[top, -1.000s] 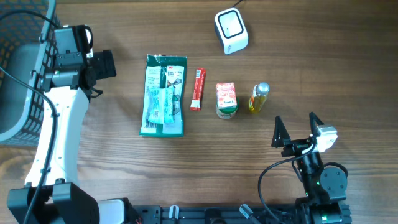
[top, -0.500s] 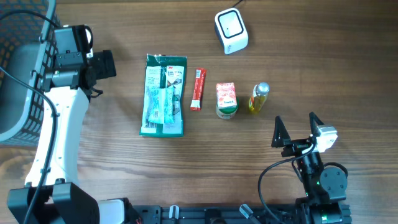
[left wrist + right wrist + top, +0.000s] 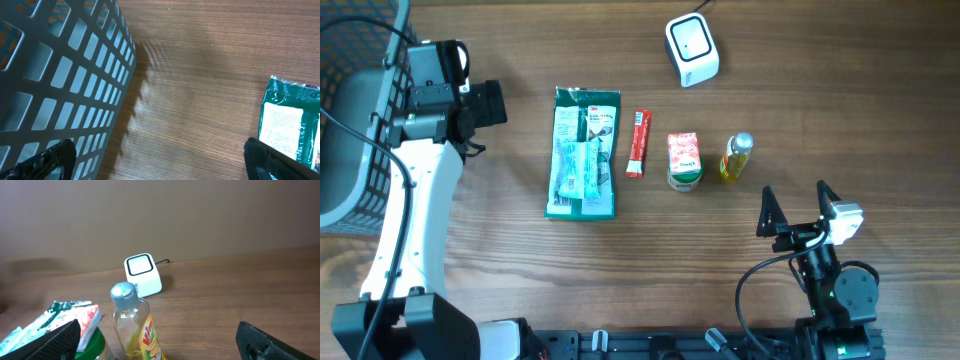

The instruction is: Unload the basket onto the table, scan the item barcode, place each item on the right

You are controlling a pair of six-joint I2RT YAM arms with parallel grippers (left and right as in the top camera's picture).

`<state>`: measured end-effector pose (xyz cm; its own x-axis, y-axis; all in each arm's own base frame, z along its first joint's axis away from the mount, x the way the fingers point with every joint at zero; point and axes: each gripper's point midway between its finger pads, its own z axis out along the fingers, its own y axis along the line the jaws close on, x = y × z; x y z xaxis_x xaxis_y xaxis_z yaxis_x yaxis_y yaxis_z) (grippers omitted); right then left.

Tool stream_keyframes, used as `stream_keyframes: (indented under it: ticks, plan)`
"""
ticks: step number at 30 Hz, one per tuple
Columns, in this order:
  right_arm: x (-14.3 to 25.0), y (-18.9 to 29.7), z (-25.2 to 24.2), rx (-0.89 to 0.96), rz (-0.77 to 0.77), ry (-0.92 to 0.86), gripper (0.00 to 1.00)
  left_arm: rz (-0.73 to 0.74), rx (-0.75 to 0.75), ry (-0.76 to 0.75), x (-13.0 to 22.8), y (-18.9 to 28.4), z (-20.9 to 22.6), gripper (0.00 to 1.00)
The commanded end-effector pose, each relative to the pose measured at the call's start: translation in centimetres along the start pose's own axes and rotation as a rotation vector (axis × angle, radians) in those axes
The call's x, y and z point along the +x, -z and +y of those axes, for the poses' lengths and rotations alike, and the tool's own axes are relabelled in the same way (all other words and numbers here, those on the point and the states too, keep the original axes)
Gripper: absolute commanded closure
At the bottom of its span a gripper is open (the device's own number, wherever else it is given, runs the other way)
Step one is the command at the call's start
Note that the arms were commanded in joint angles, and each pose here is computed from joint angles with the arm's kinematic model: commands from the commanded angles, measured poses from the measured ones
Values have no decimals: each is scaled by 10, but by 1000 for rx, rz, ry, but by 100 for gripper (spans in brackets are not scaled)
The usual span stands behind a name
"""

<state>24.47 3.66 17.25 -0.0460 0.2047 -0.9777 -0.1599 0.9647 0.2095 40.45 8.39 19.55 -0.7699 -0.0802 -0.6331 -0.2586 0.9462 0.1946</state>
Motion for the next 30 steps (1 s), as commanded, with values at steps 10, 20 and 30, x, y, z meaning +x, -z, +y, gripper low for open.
stream_keyframes:
  ticks: [10,20,30]
  plan:
    - [0,2,20,-111,31,-252,0,-1,-9,-10,-1,0,2,0]
    - [-80,17,43,-143,17,-177,0,-1,-8,-10,-1,0,2,0]
    - [-134,-22,49,6,545,-118,0,-1,-9,-10,-1,0,2,0]
